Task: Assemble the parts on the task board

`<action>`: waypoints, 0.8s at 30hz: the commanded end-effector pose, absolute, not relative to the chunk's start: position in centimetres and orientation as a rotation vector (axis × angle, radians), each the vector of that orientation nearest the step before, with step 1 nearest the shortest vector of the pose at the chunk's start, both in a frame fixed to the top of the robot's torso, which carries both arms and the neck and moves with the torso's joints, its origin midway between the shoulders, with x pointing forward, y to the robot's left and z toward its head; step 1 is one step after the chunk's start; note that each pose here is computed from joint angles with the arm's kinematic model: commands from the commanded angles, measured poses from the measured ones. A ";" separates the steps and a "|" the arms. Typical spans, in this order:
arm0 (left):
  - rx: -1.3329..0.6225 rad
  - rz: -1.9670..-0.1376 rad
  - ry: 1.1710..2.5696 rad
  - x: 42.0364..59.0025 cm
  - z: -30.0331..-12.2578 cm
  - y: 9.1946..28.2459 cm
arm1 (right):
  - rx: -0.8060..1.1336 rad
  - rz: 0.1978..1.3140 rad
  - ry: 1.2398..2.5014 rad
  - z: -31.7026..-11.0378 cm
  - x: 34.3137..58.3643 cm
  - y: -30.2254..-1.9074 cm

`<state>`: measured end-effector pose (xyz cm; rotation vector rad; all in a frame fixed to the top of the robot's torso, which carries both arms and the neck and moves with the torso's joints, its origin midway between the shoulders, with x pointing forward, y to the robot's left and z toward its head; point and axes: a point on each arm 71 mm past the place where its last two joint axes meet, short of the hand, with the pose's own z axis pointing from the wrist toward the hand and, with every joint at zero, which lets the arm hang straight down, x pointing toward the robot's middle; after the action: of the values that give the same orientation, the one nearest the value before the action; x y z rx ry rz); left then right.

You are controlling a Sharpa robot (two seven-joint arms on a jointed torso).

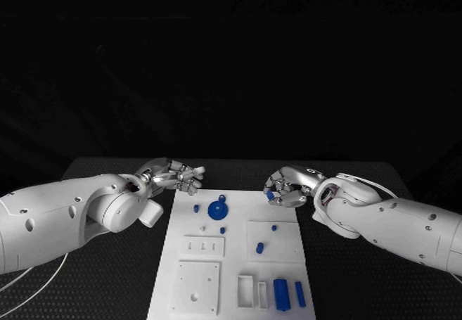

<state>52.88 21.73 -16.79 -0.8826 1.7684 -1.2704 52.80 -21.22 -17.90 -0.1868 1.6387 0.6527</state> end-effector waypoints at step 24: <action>-0.769 -1.145 2.010 51.4 -18.6 15.6 | -0.252 0.624 1.597 -15.7 50.4 -12.6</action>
<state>51.52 15.82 -18.51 -0.7821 1.9905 -1.1617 50.41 -12.62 -15.82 -0.2472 1.6091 0.6567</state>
